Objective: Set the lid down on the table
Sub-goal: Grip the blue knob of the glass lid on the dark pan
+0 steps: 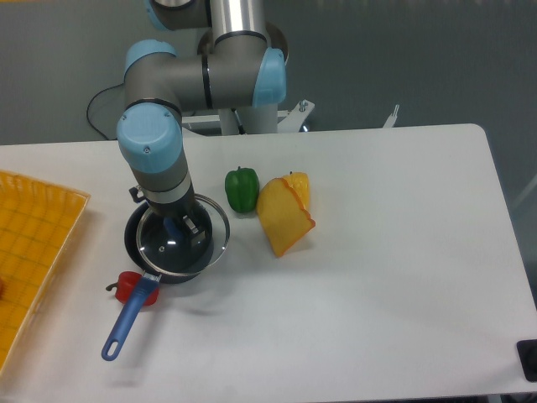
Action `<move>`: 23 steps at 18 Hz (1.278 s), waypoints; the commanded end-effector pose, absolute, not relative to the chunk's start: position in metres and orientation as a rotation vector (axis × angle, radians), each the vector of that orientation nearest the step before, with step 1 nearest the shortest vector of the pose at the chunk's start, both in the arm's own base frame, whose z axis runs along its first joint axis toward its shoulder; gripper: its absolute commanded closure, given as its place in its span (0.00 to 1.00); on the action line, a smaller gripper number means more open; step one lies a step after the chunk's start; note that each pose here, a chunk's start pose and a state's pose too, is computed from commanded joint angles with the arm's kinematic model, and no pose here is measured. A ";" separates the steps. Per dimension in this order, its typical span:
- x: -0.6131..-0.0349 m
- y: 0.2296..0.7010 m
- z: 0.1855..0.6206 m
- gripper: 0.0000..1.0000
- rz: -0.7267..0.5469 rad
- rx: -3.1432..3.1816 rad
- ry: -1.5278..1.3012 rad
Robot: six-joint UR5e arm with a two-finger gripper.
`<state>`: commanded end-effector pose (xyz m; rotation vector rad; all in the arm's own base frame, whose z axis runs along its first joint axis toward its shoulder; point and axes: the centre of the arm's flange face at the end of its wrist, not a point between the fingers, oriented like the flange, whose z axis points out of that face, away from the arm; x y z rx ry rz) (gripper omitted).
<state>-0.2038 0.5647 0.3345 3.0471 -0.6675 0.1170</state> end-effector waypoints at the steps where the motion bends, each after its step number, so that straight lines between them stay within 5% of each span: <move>1: -0.203 0.565 0.334 0.44 0.119 3.045 -0.669; 23: -0.232 0.564 0.350 0.44 0.061 3.082 -0.598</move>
